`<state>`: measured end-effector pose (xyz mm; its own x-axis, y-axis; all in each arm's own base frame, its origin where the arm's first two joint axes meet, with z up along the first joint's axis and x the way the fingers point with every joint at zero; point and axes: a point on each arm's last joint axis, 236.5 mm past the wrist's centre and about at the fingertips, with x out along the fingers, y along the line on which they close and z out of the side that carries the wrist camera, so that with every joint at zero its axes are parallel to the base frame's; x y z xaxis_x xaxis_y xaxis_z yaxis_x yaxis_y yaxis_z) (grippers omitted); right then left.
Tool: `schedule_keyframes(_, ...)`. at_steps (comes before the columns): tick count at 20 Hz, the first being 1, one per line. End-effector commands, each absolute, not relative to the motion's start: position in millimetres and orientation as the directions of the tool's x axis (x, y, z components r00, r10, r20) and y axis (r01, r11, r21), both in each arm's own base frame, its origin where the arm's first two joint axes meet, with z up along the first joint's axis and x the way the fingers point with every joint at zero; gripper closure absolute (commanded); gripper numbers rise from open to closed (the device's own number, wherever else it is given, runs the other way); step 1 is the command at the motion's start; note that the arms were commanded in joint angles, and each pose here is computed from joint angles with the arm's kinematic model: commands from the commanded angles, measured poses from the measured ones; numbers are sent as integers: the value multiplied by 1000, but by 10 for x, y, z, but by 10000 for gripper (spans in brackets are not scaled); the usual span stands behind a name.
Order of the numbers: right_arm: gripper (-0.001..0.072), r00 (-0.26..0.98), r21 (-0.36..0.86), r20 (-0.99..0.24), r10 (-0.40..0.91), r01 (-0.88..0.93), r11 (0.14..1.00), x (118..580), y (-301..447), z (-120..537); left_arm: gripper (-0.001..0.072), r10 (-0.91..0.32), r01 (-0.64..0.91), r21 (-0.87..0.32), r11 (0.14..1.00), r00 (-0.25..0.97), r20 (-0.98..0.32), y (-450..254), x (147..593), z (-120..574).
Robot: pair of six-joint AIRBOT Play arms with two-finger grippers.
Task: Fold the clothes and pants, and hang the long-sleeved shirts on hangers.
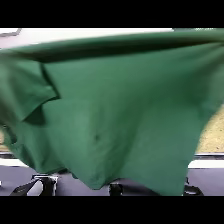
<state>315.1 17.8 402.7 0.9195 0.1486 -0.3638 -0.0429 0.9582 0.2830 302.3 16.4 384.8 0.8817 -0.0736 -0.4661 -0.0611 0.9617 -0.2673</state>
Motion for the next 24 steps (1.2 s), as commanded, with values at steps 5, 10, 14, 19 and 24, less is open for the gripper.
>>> schedule_keyframes(5, 686, 564, 368, -785, 257, 90, 925, 4752, 4, 1591, 692, -291, 18, -347, 938, 584, -758, 85, 4921, 1481)
schedule_keyframes(10, 686, 606, 408, -754, 253, 129, 904, 5561, -130, 742, 691, -271, -61, -366, 929, 561, -782, 81, 5707, 195)
schedule_keyframes(14, 686, 568, 431, -772, 285, 138, 892, 5651, -87, 370, 691, -279, -78, -366, 927, 509, -814, 48, 5738, -245)
schedule_keyframes(19, 686, 398, 387, -863, 311, 126, 913, 5332, -41, -25, 691, -321, 5, -342, 940, 358, -877, -48, 5388, -419)
schedule_keyframes(24, 685, 198, 398, -910, 366, 164, 902, 4973, 68, -414, 690, -333, 9, -339, 941, 223, -916, -81, 5098, -598)
